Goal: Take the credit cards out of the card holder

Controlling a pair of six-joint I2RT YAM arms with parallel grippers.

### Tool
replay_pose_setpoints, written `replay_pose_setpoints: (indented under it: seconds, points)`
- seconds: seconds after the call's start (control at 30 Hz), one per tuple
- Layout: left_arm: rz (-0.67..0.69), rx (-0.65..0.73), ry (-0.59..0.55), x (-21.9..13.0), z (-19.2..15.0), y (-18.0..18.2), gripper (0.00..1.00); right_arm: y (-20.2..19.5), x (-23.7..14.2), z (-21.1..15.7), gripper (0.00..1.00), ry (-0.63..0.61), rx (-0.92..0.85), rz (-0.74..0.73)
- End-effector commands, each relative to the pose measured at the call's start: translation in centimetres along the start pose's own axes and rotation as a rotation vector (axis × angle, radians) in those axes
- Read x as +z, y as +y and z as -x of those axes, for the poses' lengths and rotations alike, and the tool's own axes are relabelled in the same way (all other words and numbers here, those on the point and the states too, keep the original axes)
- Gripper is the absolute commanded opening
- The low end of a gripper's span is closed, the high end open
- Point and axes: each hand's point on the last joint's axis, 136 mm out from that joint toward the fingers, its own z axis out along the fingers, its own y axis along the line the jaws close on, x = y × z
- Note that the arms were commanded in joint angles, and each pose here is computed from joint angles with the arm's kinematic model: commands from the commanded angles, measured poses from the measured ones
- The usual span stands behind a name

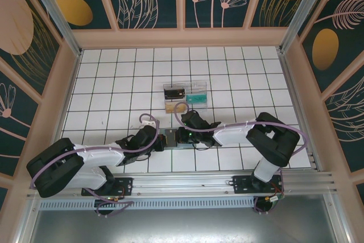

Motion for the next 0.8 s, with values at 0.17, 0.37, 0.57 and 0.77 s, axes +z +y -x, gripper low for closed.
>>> replay_pose_setpoints:
  seconds: [0.17, 0.37, 0.57, 0.77]
  points:
    - [0.094, -0.017, 0.031, -0.1, -1.1, 2.4, 0.00, -0.3, -0.7, 0.2, 0.00, -0.002, 0.030, 0.005]
    - [0.114, -0.018, 0.034, 0.0, -1.2, 2.9, 0.00, -1.1, -1.6, 0.6, 0.00, -0.020, 0.053, 0.004]
    - [0.096, -0.015, 0.034, 0.0, -1.1, 2.4, 0.00, -1.1, -1.8, 0.7, 0.00, -0.019, 0.057, 0.024]
    - [0.048, -0.011, 0.020, -0.5, -0.3, 0.9, 0.05, 0.3, -1.8, 1.1, 0.03, -0.023, 0.046, 0.061]
